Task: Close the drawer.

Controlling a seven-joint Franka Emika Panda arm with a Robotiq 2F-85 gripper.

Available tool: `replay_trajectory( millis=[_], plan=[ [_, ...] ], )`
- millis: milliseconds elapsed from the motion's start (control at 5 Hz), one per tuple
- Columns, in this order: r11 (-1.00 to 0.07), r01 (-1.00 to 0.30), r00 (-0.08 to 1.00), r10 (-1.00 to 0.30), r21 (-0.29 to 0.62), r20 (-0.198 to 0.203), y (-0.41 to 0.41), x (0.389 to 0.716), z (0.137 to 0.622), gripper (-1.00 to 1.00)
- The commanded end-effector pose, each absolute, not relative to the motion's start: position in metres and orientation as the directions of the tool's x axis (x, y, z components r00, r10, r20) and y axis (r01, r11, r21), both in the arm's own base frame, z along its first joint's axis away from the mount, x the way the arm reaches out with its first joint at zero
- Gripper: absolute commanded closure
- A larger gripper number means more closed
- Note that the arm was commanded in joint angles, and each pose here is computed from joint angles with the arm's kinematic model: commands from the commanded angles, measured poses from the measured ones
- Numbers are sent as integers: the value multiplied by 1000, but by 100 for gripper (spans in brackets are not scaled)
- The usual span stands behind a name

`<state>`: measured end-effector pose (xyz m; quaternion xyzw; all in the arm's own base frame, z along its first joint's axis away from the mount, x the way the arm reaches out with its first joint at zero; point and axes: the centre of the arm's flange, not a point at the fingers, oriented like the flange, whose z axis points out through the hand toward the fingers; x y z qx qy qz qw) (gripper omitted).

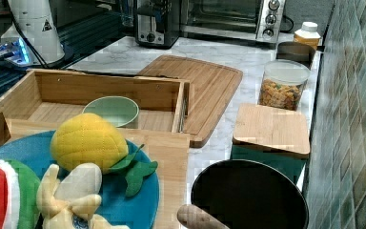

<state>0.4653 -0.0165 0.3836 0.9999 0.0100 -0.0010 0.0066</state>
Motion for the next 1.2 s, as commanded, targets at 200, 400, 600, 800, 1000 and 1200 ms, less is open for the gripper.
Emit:
replay_trajectory(
  millis=[200, 400, 600, 800, 1000, 1200],
  plan=[
    [-953, 290, 957, 287, 84, -53, 10, 428, 346, 100],
    [-935, 346, 937, 341, 80, -74, 6, 419, 334, 100],
    [-909, 407, 913, 401, 92, -76, 2, 412, 320, 100],
    [-870, 479, 878, 477, 113, -43, -8, 408, 300, 100],
    [-844, 524, 852, 522, 117, -48, -19, 414, 290, 100],
    [-845, 525, 851, 519, 104, -79, -31, 420, 283, 100]
  ],
)
